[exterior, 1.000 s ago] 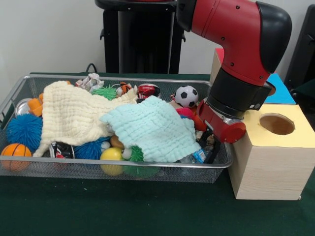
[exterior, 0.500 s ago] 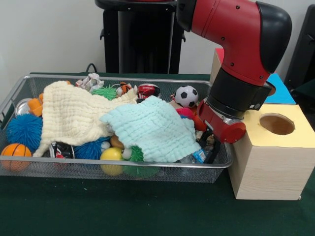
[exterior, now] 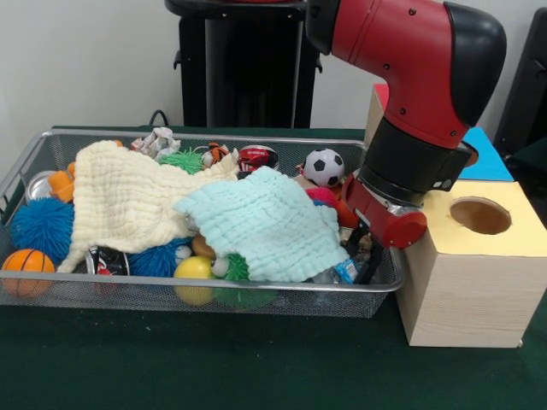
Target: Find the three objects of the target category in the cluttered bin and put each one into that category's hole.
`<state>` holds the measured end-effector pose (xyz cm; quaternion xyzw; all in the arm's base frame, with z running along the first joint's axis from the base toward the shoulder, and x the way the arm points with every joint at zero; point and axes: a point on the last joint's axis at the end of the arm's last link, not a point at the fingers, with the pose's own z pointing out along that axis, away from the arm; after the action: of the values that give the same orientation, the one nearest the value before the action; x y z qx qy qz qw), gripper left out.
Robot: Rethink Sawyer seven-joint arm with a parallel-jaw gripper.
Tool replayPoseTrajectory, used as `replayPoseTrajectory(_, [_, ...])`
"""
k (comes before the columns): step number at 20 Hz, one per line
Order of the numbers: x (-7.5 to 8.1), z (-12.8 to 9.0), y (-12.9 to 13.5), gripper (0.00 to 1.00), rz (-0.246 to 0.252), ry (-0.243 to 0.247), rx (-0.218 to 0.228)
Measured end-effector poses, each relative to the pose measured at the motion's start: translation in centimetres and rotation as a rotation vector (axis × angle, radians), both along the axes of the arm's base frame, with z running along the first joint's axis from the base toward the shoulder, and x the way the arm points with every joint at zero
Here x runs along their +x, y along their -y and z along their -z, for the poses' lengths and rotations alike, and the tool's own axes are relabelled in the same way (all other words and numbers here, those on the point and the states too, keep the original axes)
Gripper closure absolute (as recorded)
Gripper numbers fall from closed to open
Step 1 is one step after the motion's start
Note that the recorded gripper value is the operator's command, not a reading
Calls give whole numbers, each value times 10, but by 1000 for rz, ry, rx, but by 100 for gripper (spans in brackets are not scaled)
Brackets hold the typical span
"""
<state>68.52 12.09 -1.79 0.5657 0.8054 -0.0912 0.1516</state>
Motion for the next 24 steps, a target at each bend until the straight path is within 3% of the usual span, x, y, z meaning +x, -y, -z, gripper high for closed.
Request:
replayPoseTrajectory(12, [3, -18, 22, 100, 60, 3, 34])
replayPoseTrajectory(16, [2, -37, 38, 100, 97, 16, 43])
replayPoseTrajectory(24, [-2, -77, 53, 100, 120, 29, 55])
